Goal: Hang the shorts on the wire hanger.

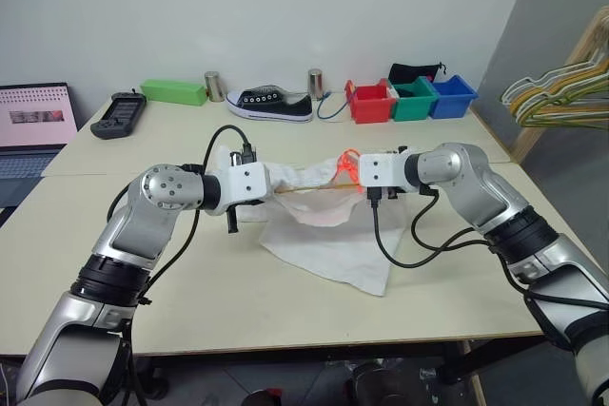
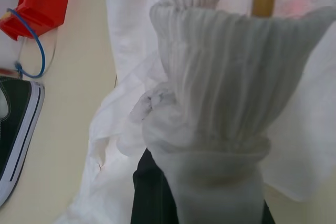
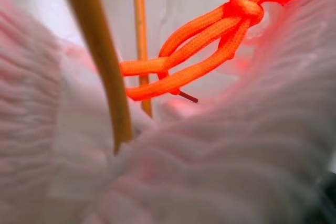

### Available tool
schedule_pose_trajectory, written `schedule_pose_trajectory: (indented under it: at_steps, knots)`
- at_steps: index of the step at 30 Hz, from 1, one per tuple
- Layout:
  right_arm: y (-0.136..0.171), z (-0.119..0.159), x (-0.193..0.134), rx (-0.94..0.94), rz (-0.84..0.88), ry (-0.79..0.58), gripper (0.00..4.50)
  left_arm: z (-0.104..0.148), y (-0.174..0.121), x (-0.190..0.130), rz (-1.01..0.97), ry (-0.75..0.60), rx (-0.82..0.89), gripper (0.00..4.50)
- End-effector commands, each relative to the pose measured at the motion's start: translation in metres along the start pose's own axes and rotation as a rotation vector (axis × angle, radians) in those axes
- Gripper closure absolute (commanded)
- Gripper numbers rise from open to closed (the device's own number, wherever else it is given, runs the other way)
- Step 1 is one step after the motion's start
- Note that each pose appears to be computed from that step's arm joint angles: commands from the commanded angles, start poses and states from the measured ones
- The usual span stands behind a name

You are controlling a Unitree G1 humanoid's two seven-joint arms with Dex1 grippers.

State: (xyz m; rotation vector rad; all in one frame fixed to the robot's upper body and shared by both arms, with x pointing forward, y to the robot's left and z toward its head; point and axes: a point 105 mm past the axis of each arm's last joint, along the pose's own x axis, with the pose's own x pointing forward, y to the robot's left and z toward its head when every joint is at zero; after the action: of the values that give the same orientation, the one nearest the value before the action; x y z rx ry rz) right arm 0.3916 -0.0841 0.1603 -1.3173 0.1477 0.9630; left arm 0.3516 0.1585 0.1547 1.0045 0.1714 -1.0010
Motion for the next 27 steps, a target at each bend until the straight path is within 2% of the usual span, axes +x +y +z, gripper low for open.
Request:
schedule_pose_trajectory:
  at_steps: [1,7,10,12,18,27]
  knots:
    - [-0.018,0.001,-0.011,-0.013,-0.076,-0.003,3.16,0.011,0.013,-0.008,0.039,-0.011,0.06,4.5]
    - [-0.016,-0.004,-0.011,-0.008,-0.085,0.013,4.46,0.011,0.017,-0.008,0.053,-0.006,0.075,4.5]
    - [-0.015,-0.005,-0.011,-0.004,-0.084,0.014,4.46,0.013,0.021,-0.009,0.068,-0.011,0.081,4.5]
    - [-0.014,-0.006,-0.01,0.0,-0.084,0.016,4.5,0.015,0.026,-0.01,0.086,-0.026,0.074,3.93]
    - [-0.008,-0.006,-0.008,0.034,-0.067,0.013,4.5,0.025,0.028,-0.018,0.064,-0.097,0.042,2.8]
    - [0.006,-0.011,-0.01,0.235,-0.025,-0.016,4.5,0.047,0.036,-0.043,0.053,-0.204,0.014,0.82]
